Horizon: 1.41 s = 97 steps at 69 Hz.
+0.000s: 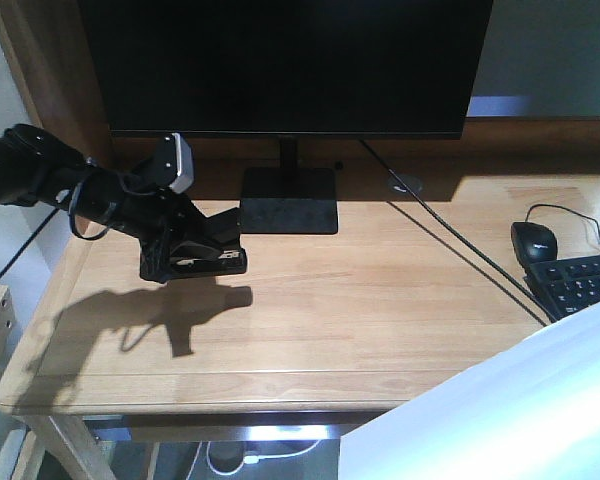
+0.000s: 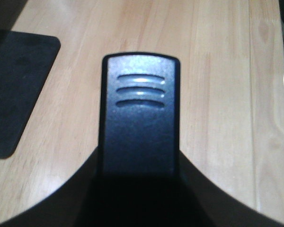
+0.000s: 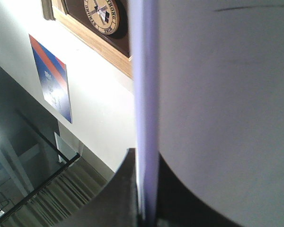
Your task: Grab stapler and paper to desk for stapling
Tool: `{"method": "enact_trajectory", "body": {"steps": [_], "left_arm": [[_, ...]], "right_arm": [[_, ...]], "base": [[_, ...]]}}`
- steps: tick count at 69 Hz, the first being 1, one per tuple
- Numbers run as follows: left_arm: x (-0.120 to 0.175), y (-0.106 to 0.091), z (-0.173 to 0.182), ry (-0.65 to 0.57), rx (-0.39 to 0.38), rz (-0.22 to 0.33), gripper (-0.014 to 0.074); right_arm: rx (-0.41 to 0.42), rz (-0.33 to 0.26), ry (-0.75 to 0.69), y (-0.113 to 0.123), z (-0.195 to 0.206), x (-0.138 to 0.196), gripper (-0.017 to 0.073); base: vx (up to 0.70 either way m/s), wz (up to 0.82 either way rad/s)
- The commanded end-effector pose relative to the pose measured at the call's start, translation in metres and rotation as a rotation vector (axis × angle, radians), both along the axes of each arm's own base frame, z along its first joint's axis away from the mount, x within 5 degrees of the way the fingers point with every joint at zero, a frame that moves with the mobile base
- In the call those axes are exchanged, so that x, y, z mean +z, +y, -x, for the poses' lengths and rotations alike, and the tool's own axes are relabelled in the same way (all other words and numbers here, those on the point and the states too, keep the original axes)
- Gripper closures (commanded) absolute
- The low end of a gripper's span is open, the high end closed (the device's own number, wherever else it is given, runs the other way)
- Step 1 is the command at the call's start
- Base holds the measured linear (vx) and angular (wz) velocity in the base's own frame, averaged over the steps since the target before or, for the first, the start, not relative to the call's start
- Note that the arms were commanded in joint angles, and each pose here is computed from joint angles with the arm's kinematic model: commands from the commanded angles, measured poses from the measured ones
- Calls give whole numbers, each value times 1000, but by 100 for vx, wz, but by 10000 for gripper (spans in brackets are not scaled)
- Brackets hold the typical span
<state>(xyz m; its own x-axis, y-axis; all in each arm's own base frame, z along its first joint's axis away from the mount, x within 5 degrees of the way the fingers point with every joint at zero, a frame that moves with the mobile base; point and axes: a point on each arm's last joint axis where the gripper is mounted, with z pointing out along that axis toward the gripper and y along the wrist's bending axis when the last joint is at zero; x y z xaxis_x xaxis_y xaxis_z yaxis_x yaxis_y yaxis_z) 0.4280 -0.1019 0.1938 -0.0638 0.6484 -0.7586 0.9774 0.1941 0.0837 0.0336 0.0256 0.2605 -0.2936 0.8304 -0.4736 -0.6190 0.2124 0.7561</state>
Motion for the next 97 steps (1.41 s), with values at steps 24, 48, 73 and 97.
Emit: {"method": "enact_trajectory", "body": {"steps": [24,48,73,97], "left_arm": [[-5,-6,-19,-50,47,77,589],[-28,-5,-23,-52,20,54,542],[-30,-6,-22,-14,38,64,278],[0,-5,-17,-36,51,76,90]], "right_arm": [[4,-39,-88,-3,6,14,562],[4,-39,-88,-3,6,14,562],[4,-39,-88,-3,6,14,562],[4,-39,-88,-3,6,14,562]], "base": [[0,0],[0,0],[0,0],[0,0]]}}
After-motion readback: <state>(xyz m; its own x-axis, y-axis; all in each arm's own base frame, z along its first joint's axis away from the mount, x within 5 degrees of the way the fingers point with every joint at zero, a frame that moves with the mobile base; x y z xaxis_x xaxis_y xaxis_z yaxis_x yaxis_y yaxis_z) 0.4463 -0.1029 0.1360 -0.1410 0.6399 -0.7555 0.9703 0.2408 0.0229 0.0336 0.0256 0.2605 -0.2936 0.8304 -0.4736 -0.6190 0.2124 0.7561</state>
